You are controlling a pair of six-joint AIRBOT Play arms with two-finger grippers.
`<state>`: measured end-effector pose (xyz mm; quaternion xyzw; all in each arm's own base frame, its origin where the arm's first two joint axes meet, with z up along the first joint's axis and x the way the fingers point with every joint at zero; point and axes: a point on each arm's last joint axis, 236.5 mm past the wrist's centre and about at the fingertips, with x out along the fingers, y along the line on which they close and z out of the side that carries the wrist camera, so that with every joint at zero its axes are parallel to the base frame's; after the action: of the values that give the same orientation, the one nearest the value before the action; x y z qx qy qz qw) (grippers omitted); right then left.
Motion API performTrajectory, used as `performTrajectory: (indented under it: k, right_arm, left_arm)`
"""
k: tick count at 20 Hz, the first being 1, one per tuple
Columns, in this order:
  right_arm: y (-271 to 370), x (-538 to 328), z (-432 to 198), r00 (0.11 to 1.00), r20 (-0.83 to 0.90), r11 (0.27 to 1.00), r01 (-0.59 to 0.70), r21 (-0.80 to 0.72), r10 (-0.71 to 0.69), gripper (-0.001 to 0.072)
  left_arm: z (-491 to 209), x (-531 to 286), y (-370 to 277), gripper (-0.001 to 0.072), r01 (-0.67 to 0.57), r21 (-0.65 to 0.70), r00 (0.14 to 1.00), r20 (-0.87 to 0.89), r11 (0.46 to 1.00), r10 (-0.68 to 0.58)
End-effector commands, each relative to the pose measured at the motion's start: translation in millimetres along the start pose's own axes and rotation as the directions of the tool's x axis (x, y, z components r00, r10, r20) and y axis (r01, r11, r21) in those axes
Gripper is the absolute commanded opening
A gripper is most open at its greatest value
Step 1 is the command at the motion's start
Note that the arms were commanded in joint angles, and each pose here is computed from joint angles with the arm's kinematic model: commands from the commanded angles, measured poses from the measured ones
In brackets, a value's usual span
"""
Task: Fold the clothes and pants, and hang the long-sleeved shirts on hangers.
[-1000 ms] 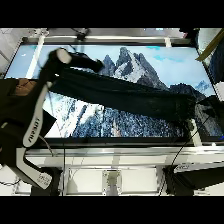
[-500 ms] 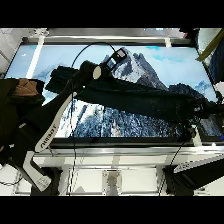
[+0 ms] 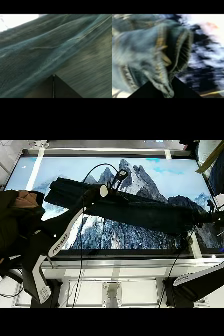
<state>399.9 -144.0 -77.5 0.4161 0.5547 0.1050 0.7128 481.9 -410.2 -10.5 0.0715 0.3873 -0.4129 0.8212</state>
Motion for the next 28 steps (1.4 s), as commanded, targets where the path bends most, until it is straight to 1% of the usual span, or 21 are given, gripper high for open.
performTrajectory:
  k: [1,2,3,5,7,8,10,12,15,17,19,21,23,25,26,27,28]
  right_arm:
    - [75.4,-27.7,3.3,0.98,-0.018,0.976,-0.198,-0.094,0.197,0.0036]
    - [103.1,-40.2,8.9,0.968,0.0,0.962,-0.248,-0.112,0.249,0.0035]
    - [125.0,-49.2,14.2,0.961,0.019,0.954,-0.27,-0.127,0.275,0.0036]
    - [163.4,-53.8,18.7,0.963,0.02,0.956,-0.263,-0.129,0.268,0.0036]
    - [203.9,-45.7,17.5,0.966,-0.013,0.957,-0.258,-0.13,0.259,0.0036]
    - [227.5,-40.2,17.2,0.967,-0.022,0.952,-0.255,-0.167,0.255,0.0035]
    - [276.3,-27.0,18.5,0.967,-0.01,0.938,-0.248,-0.242,0.253,0.0035]
    - [317.6,-6.4,22.2,0.973,0.04,0.934,-0.205,-0.294,0.227,0.0035]
    - [358.0,47.6,10.2,0.986,0.089,0.939,-0.106,-0.328,0.142,0.0035]
    - [373.9,95.3,-10.0,0.993,0.072,0.943,-0.063,-0.326,0.092,0.0035]
    - [393.2,149.4,-35.0,0.995,0.032,0.948,-0.085,-0.307,0.099,0.0035]
    - [408.5,207.0,-55.0,0.992,0.026,0.958,-0.109,-0.265,0.121,0.0035]
    - [422.2,260.1,-72.8,0.986,0.044,0.966,-0.147,-0.213,0.16,0.0035]
    - [437.8,300.1,-90.6,0.973,0.062,0.963,-0.211,-0.171,0.224,0.0037]
    - [445.1,312.6,-98.3,0.966,0.075,0.958,-0.232,-0.166,0.247,0.0145]
    - [450.5,319.0,-105.6,0.963,0.08,0.955,-0.24,-0.175,0.257,0.0445]
    - [453.7,320.3,-113.6,0.965,0.062,0.953,-0.241,-0.185,0.256,0.0625]
  left_arm:
    - [-1.5,26.1,-38.4,0.0024,0.169,-0.214,0.986,0.053,0.962,-0.161]
    - [-7.8,35.5,-50.0,0.0025,0.2,-0.246,0.98,0.049,0.948,-0.194]
    - [-15.8,45.8,-63.3,0.0024,0.227,-0.272,0.974,0.038,0.935,-0.225]
    - [-30.8,62.1,-88.7,0.0025,0.265,-0.298,0.962,0.015,0.917,-0.273]
    - [-37.5,67.9,-103.3,0.0024,0.278,-0.292,0.957,-0.001,0.915,-0.291]
    - [-36.6,67.1,-103.5,0.0025,0.278,-0.291,0.957,0.001,0.915,-0.291]
    - [-23.4,55.4,-81.5,0.0025,0.259,-0.296,0.964,0.03,0.919,-0.263]
    - [5.6,22.8,-34.4,0.0024,0.22,-0.308,0.975,0.095,0.925,-0.201]
    - [48.0,-66.9,46.7,0.0024,0.172,-0.338,0.975,0.193,0.925,-0.111]
    - [60.7,-134.9,89.9,0.0024,0.145,-0.355,0.97,0.234,0.924,-0.062]
    - [61.8,-194.2,117.2,0.0025,0.121,-0.364,0.967,0.252,0.923,-0.028]
    - [55.1,-236.7,131.1,0.0025,0.107,-0.37,0.969,0.248,0.923,-0.013]
    - [43.9,-261.4,135.3,0.0025,0.105,-0.375,0.974,0.224,0.921,-0.02]
    - [31.0,-269.7,133.8,0.0024,0.117,-0.381,0.981,0.187,0.917,-0.047]
    - [24.4,-269.6,133.5,0.0025,0.116,-0.372,0.985,0.164,0.921,-0.057]
    - [17.8,-268.7,133.9,0.0024,0.102,-0.362,0.989,0.136,0.926,-0.056]
    - [13.4,-268.0,136.0,0.0025,0.087,-0.359,0.992,0.118,0.929,-0.047]
